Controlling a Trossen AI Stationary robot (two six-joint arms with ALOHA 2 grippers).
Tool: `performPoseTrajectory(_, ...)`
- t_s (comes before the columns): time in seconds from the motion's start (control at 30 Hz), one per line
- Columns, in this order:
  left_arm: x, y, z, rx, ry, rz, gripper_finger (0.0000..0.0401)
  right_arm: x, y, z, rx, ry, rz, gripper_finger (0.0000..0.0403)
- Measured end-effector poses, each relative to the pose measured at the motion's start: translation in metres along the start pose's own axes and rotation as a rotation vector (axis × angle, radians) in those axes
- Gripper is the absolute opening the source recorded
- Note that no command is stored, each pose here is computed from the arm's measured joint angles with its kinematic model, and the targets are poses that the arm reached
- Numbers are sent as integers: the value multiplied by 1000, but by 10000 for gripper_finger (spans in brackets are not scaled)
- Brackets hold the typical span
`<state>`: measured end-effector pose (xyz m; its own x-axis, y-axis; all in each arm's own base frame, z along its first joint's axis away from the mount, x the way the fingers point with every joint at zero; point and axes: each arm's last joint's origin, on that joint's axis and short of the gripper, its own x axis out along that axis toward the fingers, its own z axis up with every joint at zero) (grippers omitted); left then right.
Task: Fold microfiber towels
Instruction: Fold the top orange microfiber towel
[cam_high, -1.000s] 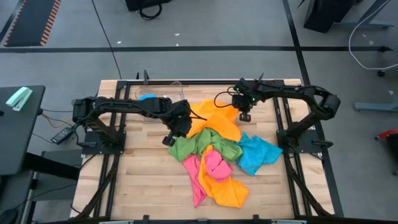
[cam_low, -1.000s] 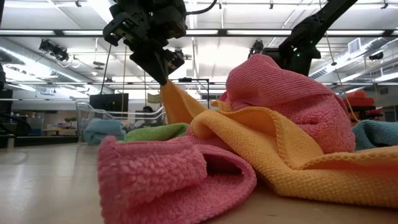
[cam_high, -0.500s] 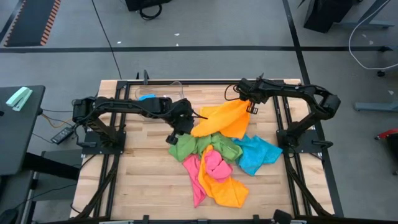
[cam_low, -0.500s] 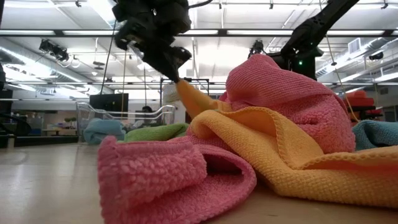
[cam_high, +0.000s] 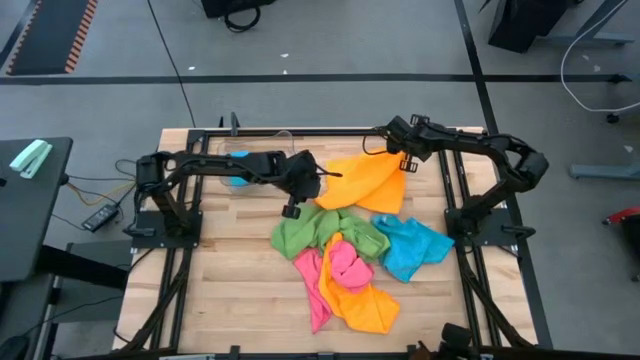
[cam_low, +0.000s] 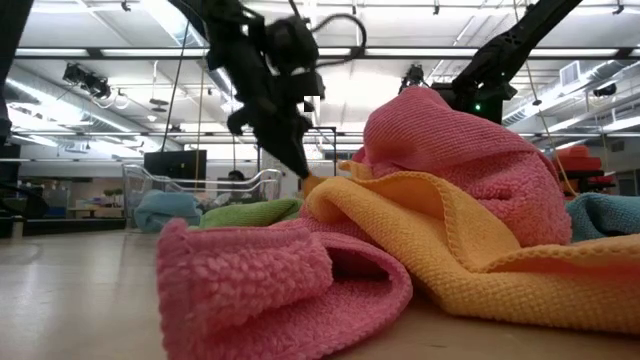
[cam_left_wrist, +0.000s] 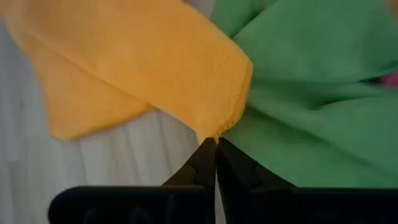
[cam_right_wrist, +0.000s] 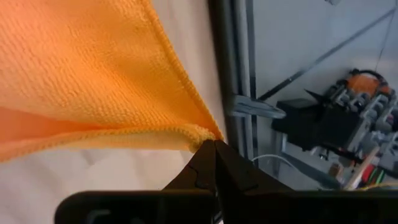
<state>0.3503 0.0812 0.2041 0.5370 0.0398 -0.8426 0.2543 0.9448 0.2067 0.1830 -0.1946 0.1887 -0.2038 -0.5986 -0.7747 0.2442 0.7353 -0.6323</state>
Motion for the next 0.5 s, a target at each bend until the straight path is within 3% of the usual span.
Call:
performPoseTrajectory(0.3,20,-8,-5,38,62,-47,28,10,-14,-8,53,32,-10,17)
performPoseTrajectory(0.5,21,-17,2,32,45,-56,42,10,-11,-10,117,42,17,88)
